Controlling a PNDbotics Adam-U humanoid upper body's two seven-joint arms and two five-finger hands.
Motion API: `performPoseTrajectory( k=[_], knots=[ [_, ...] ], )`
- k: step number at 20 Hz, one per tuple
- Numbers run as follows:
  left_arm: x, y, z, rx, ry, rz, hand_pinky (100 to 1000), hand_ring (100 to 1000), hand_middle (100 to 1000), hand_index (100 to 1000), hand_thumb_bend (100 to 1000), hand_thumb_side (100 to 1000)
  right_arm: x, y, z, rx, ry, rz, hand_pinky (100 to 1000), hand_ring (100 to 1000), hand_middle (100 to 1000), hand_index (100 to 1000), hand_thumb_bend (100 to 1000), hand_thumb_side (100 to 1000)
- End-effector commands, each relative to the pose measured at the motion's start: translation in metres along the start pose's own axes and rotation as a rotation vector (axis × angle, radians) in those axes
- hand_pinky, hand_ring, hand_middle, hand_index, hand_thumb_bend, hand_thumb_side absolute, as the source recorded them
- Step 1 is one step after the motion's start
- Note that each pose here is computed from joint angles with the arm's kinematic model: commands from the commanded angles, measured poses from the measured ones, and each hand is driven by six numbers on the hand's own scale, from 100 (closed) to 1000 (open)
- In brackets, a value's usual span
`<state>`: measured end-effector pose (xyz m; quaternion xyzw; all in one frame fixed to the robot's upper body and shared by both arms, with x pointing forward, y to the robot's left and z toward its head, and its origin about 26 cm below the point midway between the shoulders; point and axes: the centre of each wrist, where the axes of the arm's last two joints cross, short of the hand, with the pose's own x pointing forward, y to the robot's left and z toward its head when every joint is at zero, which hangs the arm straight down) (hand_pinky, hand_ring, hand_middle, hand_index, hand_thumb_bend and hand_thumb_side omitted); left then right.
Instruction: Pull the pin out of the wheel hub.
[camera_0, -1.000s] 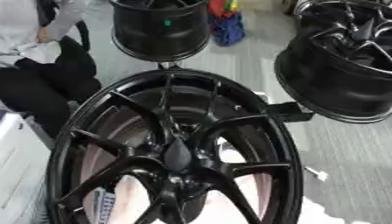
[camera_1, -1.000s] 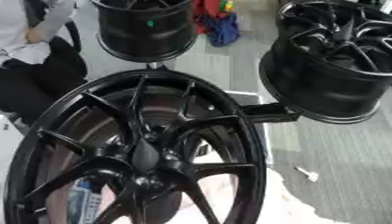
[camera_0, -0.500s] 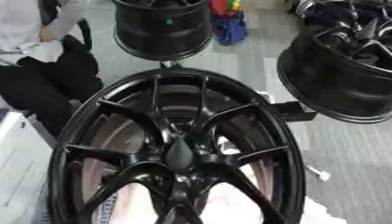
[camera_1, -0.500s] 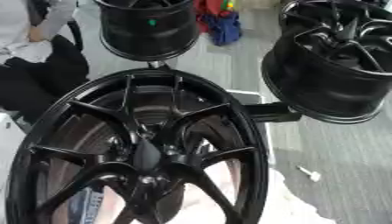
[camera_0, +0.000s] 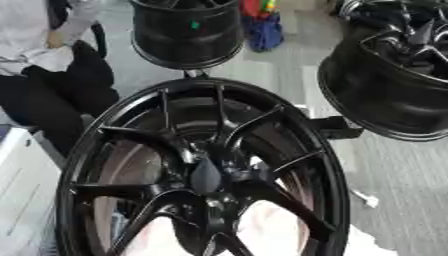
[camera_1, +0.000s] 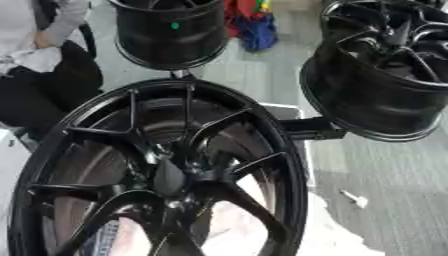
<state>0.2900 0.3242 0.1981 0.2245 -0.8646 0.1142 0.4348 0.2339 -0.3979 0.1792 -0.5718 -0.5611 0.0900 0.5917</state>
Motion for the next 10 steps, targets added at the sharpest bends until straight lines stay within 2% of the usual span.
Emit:
performPoseTrajectory(
  k=[1, 10],
  knots=[
    [0.0074, 0.0026, -0.0038, 0.006, -0.033, -0.003, 637, 526, 531, 693, 159, 361, 0.0065, -0.0082, -0.0053, -0.258, 0.145, 0.134, 772, 774, 635, 767, 100, 312],
    [0.0071, 0.0028, -0.0035, 0.008, -0.031, -0.002, 637, 526, 531, 693, 162, 360, 0.0068, -0.0069, -0.0046, -0.269, 0.142, 0.126, 770, 768, 626, 763, 100, 312]
  ],
)
